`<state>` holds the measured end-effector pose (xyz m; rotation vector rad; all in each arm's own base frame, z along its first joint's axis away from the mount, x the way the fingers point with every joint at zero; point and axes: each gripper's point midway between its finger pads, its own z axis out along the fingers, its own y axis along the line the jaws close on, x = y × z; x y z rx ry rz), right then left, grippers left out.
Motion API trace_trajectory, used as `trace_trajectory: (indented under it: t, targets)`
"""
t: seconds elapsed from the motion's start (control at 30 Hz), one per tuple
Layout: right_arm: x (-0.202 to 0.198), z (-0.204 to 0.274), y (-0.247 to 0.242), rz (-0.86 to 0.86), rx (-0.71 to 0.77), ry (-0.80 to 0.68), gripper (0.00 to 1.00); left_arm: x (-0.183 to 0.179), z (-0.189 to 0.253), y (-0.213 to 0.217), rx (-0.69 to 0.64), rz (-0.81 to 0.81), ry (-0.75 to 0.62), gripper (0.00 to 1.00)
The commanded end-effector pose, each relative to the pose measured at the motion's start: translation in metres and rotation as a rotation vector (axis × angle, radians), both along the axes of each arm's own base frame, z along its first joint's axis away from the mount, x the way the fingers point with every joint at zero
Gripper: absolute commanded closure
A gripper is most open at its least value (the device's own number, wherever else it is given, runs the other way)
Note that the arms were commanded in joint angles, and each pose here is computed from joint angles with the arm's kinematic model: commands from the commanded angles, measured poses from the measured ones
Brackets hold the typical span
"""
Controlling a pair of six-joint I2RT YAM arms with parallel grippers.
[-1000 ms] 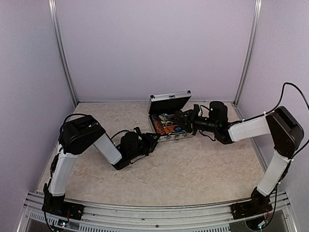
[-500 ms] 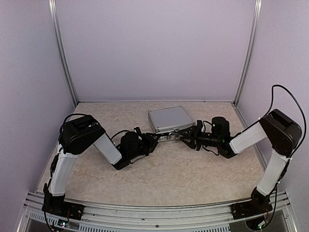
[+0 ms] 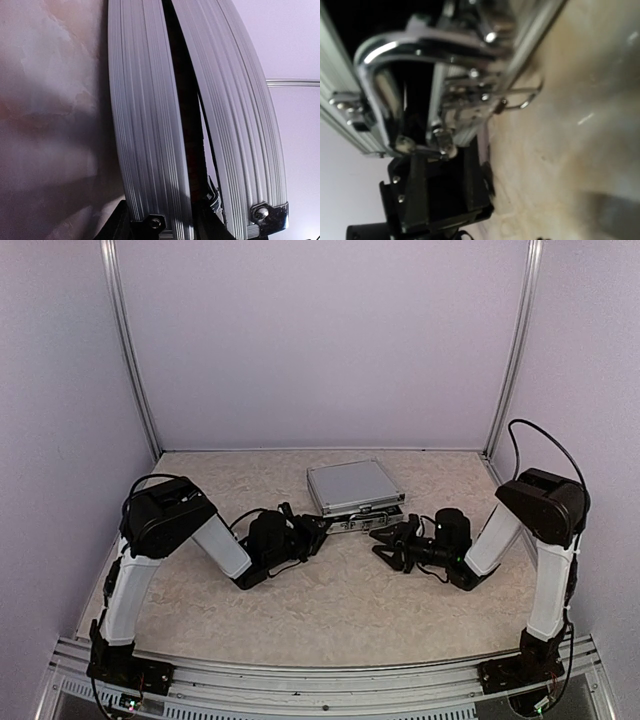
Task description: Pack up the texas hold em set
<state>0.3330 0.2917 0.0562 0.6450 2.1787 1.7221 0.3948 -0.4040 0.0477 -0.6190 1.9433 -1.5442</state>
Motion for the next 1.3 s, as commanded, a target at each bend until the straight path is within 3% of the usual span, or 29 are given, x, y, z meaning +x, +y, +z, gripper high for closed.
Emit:
trace_trajectory:
  t: [0.0, 0.3, 0.57, 1.27]
  targets:
    - [0.007, 0.029, 0.011, 0.044, 0.042, -0.081, 0.52, 0.010, 0.043, 0.008, -0.075, 0.003, -0.079, 0.68]
    - [0.022, 0.032, 0.001, 0.113, -0.037, -0.165, 0.50, 0.006, 0.072, 0.003, -0.089, -0.044, -0.124, 0.68]
    - [0.034, 0.010, -0.006, 0.106, -0.204, -0.211, 0.49, 0.004, 0.092, -0.007, -0.135, -0.092, -0.144, 0.67]
    - [0.048, 0.002, 0.001, 0.094, -0.286, -0.353, 0.49, 0.004, 0.127, -0.017, -0.205, -0.116, -0.172, 0.67]
